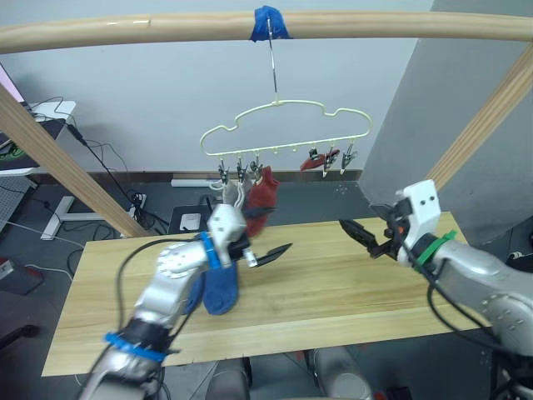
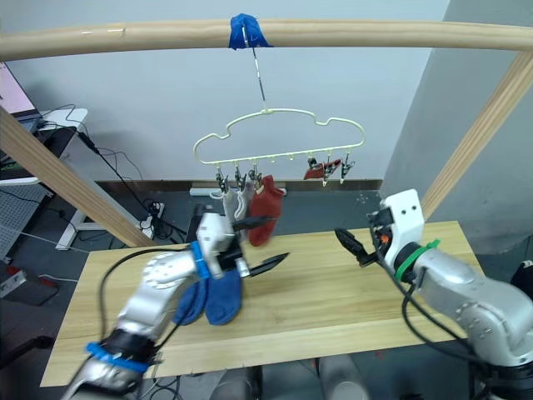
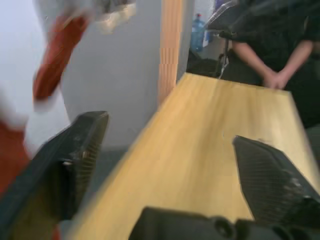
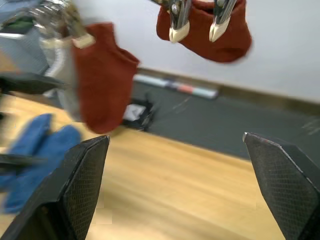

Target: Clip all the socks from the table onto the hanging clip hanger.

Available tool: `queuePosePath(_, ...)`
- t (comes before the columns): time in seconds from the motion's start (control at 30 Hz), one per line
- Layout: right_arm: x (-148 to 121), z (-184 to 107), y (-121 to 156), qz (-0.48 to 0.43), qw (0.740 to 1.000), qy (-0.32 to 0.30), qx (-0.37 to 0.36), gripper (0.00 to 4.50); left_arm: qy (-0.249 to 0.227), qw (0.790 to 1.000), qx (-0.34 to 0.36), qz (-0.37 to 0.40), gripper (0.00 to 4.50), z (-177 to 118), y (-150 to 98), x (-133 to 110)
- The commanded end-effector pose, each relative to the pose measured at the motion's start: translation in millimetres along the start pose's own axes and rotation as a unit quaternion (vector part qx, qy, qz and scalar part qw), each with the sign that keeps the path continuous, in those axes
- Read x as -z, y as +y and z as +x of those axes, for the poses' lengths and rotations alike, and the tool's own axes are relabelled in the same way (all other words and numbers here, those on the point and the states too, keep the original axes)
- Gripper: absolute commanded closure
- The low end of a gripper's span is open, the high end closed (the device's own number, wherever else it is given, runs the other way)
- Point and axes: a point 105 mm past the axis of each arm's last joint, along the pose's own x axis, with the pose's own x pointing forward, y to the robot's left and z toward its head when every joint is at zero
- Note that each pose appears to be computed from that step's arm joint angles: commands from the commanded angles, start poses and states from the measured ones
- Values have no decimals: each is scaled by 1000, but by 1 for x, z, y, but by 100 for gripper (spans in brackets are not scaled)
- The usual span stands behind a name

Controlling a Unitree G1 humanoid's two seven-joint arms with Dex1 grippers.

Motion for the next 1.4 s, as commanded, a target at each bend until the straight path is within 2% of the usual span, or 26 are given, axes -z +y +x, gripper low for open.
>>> queuePosePath(0.03,-32,2,3,-39,993,-106,35,0,-44,997,41,-45,3,-15,-16,-44)
queuePosePath(0.1,-35,5,6,-42,990,-127,40,0,-40,996,37,-71,3,-23,-18,-52)
queuePosePath(0.2,-32,14,10,-42,988,-138,48,56,-49,995,1,-91,0,-34,-15,-64)
queuePosePath(0.33,-31,24,14,-52,986,-148,63,195,-48,995,-21,-90,0,-38,-17,-70)
queuePosePath(0.47,-32,36,19,-61,983,-160,68,195,-49,994,-38,-85,0,-37,-20,-71)
queuePosePath(0.8,-41,59,5,-77,973,-186,114,195,-56,994,-53,-76,0,-36,-29,-75)
queuePosePath(1.27,-41,58,-10,-92,966,-186,153,195,-54,994,-63,-73,0,-37,-33,-75)
queuePosePath(1.4,-33,56,-13,-89,969,-170,158,195,-57,994,-62,-72,0,-33,-32,-75)
